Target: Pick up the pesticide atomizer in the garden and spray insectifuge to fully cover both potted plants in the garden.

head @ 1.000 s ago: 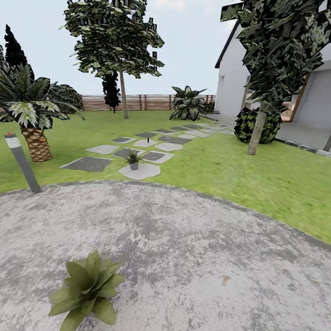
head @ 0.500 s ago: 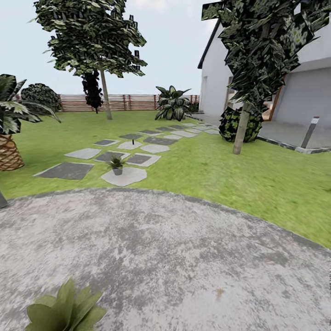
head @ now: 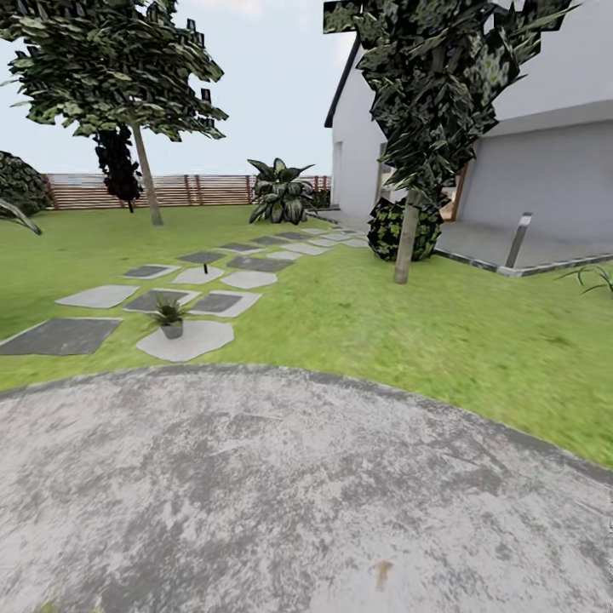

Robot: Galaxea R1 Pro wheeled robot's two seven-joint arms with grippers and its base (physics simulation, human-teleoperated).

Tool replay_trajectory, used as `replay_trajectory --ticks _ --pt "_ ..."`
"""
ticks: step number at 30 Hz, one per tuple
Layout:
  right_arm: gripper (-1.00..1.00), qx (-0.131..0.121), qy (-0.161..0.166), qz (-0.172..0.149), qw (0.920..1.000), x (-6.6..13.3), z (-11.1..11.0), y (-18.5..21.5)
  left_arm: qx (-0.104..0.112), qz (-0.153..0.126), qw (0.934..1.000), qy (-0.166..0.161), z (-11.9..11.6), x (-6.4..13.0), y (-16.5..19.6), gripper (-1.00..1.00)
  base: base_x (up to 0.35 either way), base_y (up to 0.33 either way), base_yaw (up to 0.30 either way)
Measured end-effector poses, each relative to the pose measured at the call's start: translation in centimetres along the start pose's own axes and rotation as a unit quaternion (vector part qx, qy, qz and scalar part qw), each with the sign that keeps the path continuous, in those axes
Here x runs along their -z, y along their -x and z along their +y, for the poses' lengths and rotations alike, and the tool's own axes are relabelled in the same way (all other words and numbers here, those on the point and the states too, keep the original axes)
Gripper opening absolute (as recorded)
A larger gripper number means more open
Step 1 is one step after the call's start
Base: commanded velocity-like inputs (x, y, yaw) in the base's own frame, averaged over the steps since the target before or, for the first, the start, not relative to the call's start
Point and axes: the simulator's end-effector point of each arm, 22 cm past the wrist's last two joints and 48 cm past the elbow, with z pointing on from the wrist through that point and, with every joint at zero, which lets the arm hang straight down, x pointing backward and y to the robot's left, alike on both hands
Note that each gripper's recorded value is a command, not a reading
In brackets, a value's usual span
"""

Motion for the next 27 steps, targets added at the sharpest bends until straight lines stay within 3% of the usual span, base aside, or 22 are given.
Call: replay_trajectory --ticks 8,27 --pt "1.00 0.000 0.000 0.000 1.0000 0.00 0.00 0.00 0.001 0.000 1.0000 0.000 0.02 0.00 0.00 1.00 0.299 -0.131 -0.232" --pt "1.00 0.000 0.000 0.000 1.0000 0.00 0.01 0.01 0.004 0.000 1.0000 0.002 0.23 0.01 0.00 1.00 0.337 -0.009 -0.011"
